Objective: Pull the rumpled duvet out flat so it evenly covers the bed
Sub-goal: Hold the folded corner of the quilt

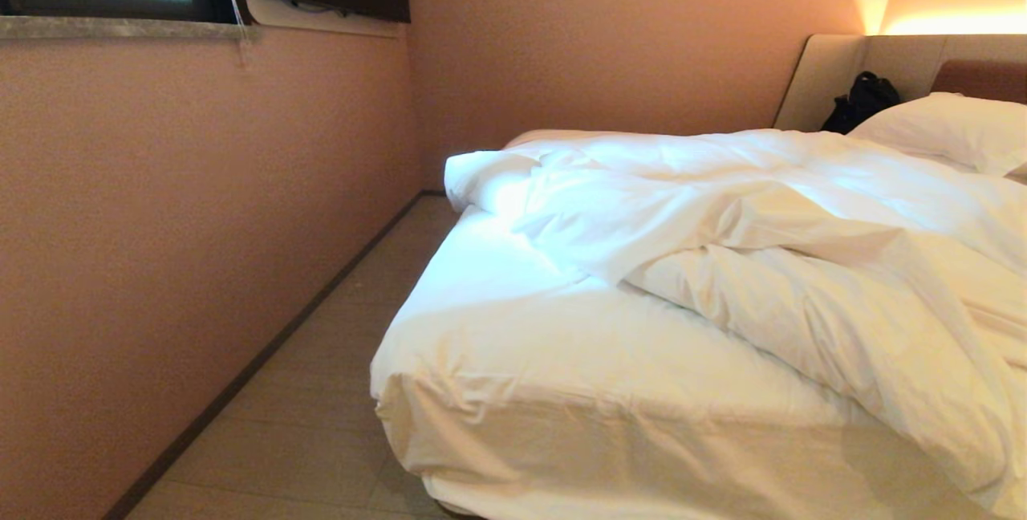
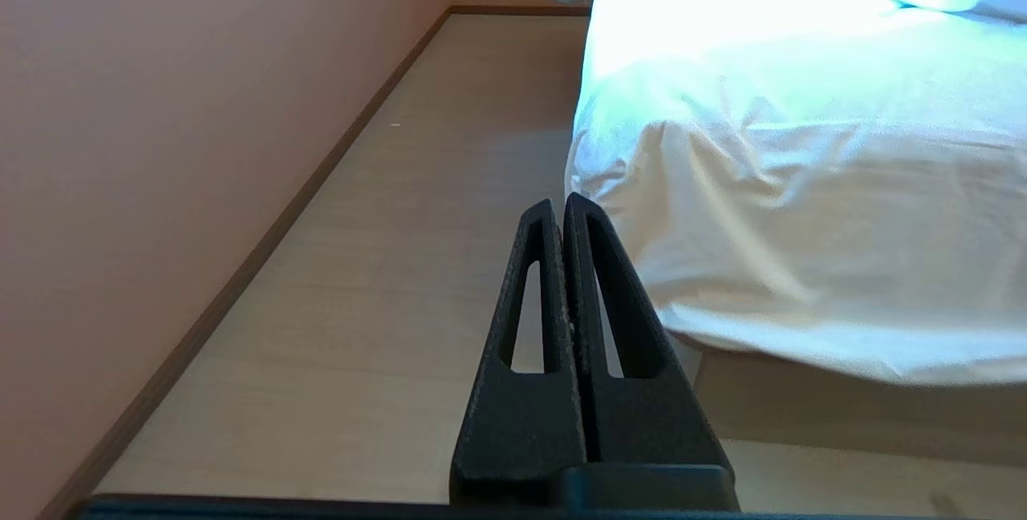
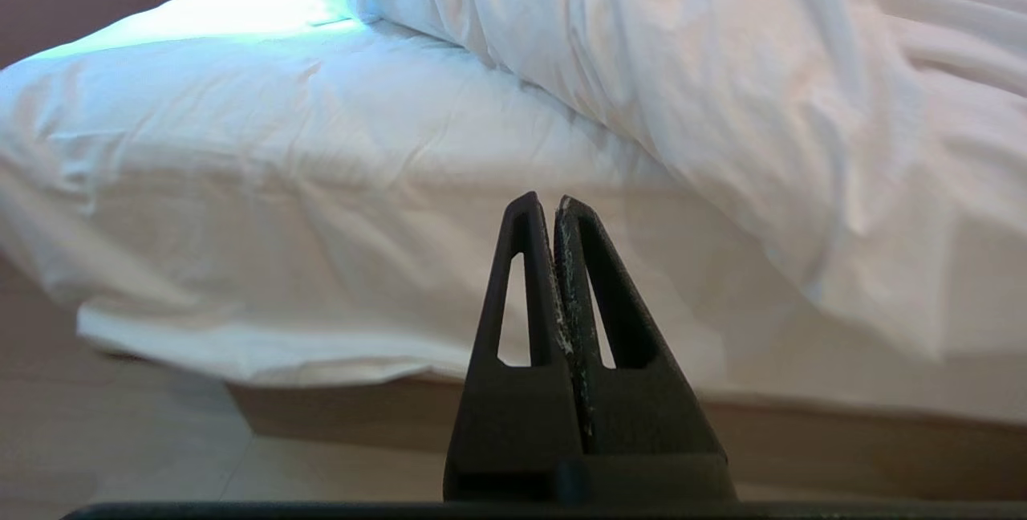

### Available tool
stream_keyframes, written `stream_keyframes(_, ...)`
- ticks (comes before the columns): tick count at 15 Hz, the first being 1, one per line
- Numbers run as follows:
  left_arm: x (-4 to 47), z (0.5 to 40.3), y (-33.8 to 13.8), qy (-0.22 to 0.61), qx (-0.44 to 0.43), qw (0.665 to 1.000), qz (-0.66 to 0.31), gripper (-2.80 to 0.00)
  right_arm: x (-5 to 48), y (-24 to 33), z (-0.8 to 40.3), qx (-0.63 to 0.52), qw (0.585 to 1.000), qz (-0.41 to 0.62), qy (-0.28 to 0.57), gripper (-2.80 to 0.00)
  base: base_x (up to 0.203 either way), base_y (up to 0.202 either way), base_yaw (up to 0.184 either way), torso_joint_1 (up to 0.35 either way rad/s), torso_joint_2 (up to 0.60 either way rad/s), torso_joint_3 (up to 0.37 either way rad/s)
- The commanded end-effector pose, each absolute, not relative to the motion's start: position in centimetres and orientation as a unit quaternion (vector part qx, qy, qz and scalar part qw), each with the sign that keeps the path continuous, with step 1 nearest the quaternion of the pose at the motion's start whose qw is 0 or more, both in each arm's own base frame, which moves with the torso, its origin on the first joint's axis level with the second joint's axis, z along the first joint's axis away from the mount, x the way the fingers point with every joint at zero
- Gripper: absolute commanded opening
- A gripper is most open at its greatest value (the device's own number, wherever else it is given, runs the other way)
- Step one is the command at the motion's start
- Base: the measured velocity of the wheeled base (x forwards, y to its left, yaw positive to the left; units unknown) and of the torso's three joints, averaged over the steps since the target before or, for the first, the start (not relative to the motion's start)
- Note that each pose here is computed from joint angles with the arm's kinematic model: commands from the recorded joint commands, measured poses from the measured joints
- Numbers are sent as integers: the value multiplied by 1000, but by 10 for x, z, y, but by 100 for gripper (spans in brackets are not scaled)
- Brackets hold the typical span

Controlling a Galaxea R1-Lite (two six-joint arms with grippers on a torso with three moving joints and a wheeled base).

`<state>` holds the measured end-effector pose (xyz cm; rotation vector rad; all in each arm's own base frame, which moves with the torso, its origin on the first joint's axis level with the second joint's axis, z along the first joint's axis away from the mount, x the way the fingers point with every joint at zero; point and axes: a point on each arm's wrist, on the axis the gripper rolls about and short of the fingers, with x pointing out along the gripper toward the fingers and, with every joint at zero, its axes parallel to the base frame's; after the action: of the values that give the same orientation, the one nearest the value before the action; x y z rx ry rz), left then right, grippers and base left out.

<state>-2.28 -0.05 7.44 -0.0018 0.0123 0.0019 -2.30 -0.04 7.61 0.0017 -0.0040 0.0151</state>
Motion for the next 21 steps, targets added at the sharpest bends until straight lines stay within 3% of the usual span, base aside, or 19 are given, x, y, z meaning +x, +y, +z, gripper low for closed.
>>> stream_keyframes(1, -23, 75, 0, 7, -2, 1000, 2, -280, -23, 0, 76, 1, 1000, 8, -2, -280, 127, 0, 2, 8, -2, 2)
stream_keyframes(21, -23, 75, -1, 6, 1, 1000, 1, -280, -23, 0, 76, 1, 1000, 8, -2, -280, 0, 0, 0, 0, 0, 0)
